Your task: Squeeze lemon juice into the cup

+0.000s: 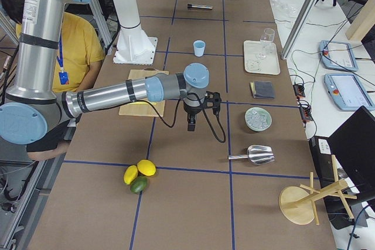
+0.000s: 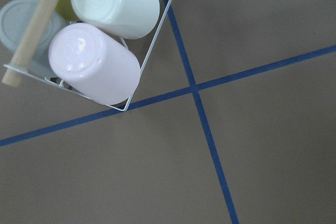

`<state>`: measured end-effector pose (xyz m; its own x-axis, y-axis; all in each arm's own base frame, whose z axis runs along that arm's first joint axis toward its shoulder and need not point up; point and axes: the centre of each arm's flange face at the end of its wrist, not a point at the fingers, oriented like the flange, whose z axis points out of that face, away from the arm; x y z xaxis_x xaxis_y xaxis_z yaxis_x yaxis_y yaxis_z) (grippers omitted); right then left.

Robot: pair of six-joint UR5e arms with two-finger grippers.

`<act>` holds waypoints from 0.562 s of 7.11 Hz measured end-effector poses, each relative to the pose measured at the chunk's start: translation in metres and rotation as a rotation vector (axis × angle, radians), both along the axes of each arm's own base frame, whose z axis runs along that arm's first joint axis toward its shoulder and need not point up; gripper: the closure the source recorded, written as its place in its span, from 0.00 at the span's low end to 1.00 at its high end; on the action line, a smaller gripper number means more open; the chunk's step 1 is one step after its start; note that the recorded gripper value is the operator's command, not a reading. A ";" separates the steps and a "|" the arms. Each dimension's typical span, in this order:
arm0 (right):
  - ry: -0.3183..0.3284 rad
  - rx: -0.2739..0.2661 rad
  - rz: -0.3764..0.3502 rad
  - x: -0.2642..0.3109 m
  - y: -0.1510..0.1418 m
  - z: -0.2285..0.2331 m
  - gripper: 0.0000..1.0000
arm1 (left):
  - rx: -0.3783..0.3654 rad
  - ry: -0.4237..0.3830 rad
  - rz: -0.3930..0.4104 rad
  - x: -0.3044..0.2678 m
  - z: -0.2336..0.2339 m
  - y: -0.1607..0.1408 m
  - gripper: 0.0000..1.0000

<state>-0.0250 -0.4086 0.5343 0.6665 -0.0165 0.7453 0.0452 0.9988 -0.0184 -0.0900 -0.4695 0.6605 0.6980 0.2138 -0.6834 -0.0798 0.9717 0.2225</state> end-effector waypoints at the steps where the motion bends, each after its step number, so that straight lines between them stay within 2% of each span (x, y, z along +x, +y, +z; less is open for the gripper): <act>1: 0.029 0.005 -0.020 0.002 0.000 0.006 0.00 | -0.034 0.001 -0.001 -0.001 0.001 0.000 0.00; 4: 0.073 0.016 -0.045 0.002 -0.003 0.015 0.00 | -0.049 0.003 0.000 -0.001 0.001 0.009 0.00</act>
